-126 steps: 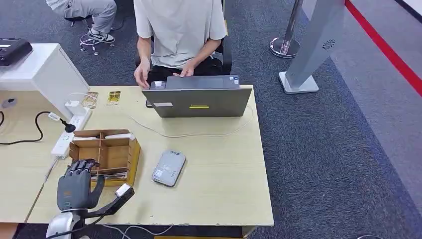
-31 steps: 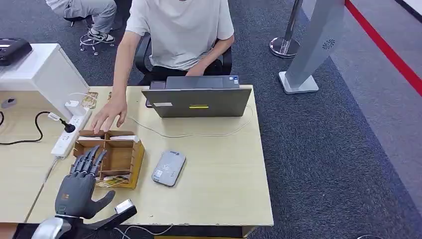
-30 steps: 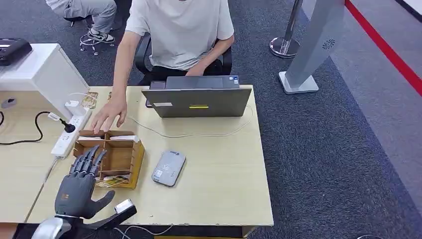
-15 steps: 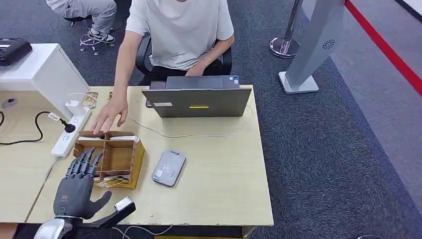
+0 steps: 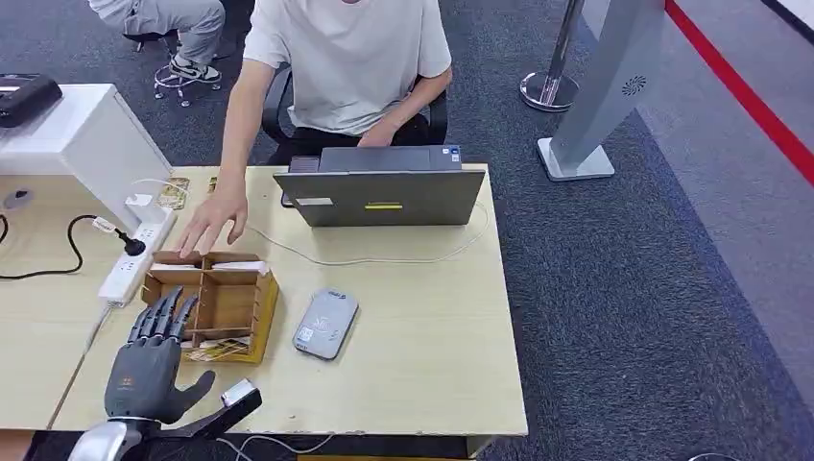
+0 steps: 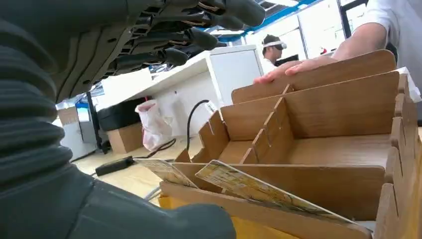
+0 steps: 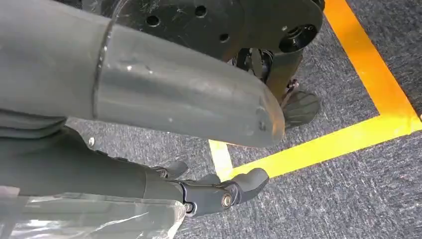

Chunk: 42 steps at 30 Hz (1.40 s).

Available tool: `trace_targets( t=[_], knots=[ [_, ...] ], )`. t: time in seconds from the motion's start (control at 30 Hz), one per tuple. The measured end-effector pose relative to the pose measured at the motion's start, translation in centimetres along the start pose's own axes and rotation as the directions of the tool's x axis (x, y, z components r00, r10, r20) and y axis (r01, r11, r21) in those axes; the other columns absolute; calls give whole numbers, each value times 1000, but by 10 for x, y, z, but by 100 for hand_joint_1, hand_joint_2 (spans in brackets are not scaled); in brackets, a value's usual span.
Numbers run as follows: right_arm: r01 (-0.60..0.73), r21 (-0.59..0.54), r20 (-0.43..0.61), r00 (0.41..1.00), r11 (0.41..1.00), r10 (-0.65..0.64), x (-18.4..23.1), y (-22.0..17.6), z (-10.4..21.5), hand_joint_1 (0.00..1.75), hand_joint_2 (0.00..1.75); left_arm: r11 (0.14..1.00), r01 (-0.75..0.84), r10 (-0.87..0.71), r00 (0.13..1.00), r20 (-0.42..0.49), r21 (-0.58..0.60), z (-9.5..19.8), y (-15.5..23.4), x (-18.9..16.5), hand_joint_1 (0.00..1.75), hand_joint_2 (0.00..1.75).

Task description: Pass the card to the sensor for recognition and then transmit it.

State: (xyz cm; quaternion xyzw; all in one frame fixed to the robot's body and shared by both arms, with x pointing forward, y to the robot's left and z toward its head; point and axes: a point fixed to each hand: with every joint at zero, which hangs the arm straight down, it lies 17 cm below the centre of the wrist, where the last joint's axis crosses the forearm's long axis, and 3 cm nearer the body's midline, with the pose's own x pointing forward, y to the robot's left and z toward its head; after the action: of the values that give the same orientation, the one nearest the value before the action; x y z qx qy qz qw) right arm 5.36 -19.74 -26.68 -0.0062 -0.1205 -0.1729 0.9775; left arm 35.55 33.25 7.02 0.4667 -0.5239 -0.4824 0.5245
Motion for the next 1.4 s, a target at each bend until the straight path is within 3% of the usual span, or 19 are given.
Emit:
trace_targets(
  t=[0.8, 0.83, 0.87, 1.4],
  knots=[
    [-15, -6, 1, 1000, 1000, 15, -1, -1, 0, 0, 0, 1000, -18, 18, 1000, -17, -23, -14, -17, 2, 0, 175],
    [-17, -6, 1, 1000, 1000, 17, -1, -1, 0, 0, 0, 1000, -19, 18, 1000, -18, -25, -14, -18, 2, 14, 175],
    [-19, -5, 1, 1000, 1000, 19, -1, -1, 0, 0, 0, 999, -19, 19, 1000, -19, -28, -14, -19, 2, 175, 175],
    [-5, -4, -1, 1000, 1000, 5, -3, 0, 1, 0, 0, 997, -47, 45, 999, -27, -63, -12, -27, 0, 175, 175]
  ],
)
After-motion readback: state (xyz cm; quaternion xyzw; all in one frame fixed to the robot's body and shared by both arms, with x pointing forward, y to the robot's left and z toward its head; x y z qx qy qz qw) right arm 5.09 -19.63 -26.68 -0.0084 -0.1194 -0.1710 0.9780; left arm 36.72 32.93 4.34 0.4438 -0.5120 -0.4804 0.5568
